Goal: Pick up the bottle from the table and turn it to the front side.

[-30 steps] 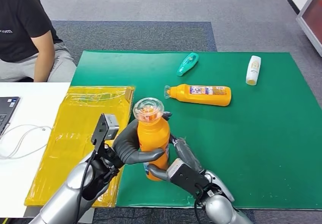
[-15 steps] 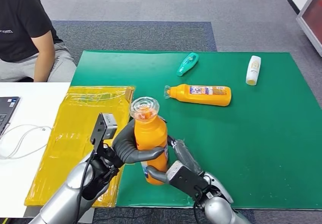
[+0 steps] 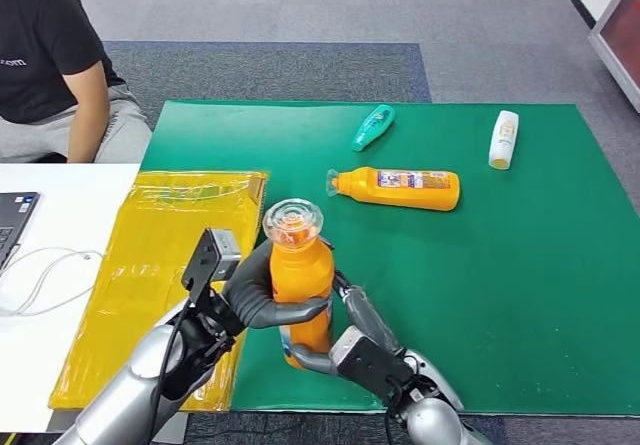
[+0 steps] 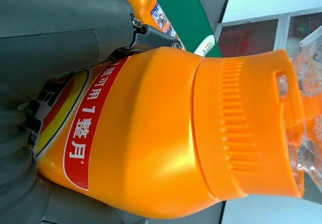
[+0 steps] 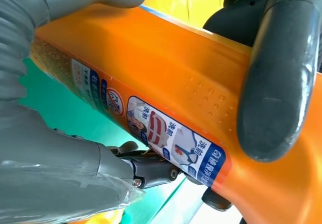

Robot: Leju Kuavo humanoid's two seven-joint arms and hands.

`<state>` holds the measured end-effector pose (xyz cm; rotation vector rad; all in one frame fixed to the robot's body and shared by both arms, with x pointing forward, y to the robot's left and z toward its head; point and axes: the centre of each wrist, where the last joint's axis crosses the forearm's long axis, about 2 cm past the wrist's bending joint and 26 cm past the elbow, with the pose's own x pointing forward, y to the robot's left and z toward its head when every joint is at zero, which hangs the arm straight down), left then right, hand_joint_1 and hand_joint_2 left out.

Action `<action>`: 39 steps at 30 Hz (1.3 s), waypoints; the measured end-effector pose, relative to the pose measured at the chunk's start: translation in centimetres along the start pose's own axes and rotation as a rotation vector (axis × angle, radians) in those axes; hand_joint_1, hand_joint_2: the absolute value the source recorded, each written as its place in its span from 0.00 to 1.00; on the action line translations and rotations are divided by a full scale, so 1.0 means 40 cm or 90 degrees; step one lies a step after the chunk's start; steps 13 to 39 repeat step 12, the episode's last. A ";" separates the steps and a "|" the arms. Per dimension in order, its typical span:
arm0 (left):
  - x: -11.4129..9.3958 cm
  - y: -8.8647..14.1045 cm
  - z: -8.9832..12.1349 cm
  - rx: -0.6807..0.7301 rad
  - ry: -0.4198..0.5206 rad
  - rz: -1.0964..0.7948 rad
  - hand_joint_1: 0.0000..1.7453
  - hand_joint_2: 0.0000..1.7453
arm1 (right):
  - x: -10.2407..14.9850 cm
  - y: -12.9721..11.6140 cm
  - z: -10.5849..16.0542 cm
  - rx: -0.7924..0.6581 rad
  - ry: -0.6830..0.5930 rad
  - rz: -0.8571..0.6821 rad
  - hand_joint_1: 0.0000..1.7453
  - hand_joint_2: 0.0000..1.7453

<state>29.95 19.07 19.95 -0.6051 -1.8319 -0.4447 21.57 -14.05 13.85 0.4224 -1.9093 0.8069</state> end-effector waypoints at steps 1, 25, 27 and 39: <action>0.002 0.003 0.001 -0.001 0.003 -0.006 1.00 1.00 | 0.000 0.001 0.001 0.000 0.001 -0.001 0.10 1.00; 0.019 0.057 0.010 0.001 0.034 -0.075 1.00 1.00 | -0.003 0.006 0.013 -0.006 0.002 -0.007 0.06 1.00; 0.019 0.057 0.010 0.001 0.034 -0.075 1.00 1.00 | -0.003 0.006 0.013 -0.006 0.002 -0.007 0.06 1.00; 0.019 0.057 0.010 0.001 0.034 -0.075 1.00 1.00 | -0.003 0.006 0.013 -0.006 0.002 -0.007 0.06 1.00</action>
